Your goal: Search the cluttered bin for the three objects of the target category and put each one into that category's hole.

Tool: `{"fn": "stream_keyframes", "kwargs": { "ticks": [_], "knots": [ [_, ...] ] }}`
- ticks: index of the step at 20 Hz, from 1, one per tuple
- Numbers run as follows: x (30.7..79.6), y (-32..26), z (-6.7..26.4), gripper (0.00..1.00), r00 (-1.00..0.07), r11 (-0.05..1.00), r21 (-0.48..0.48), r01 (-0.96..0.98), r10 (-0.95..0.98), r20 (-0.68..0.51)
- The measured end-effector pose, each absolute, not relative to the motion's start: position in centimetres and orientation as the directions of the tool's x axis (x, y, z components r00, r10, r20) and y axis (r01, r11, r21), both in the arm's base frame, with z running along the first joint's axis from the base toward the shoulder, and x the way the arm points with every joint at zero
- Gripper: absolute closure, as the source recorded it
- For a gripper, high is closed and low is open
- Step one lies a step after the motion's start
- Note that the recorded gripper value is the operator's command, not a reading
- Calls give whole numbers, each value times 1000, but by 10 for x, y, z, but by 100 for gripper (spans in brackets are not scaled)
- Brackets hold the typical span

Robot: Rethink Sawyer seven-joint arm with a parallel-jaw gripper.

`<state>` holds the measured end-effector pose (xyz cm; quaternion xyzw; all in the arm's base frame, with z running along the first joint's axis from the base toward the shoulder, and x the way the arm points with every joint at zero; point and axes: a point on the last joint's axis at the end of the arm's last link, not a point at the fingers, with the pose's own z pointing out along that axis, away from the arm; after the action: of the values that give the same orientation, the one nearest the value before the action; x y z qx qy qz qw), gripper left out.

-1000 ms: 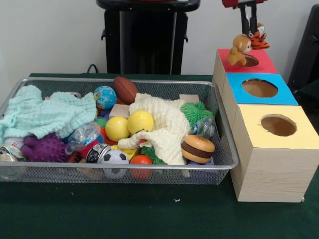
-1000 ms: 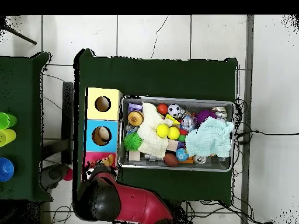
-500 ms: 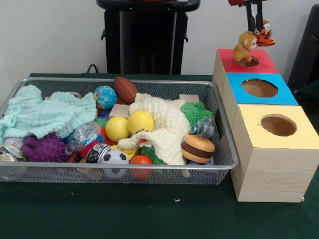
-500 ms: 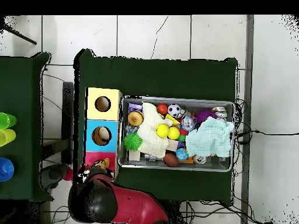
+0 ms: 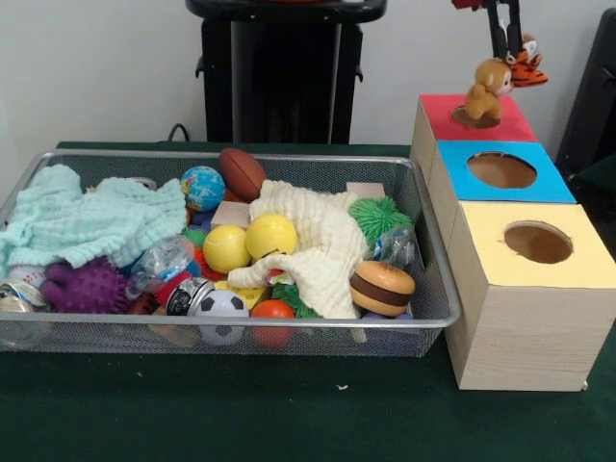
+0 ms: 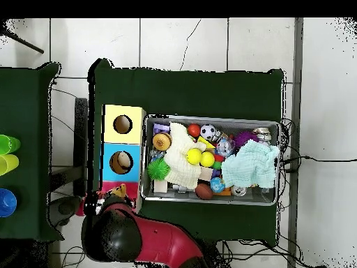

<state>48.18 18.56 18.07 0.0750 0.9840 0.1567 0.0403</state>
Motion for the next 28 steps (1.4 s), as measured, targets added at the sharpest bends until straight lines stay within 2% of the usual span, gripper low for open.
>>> {"fn": "stream_keyframes", "kwargs": {
  "ticks": [15, 28],
  "knots": [
    [461, 174, 147, 100, -983, 929, 331, 165, 182, -22],
    [446, 182, 139, 100, -982, 913, 362, 186, 186, 36]
  ]
}}
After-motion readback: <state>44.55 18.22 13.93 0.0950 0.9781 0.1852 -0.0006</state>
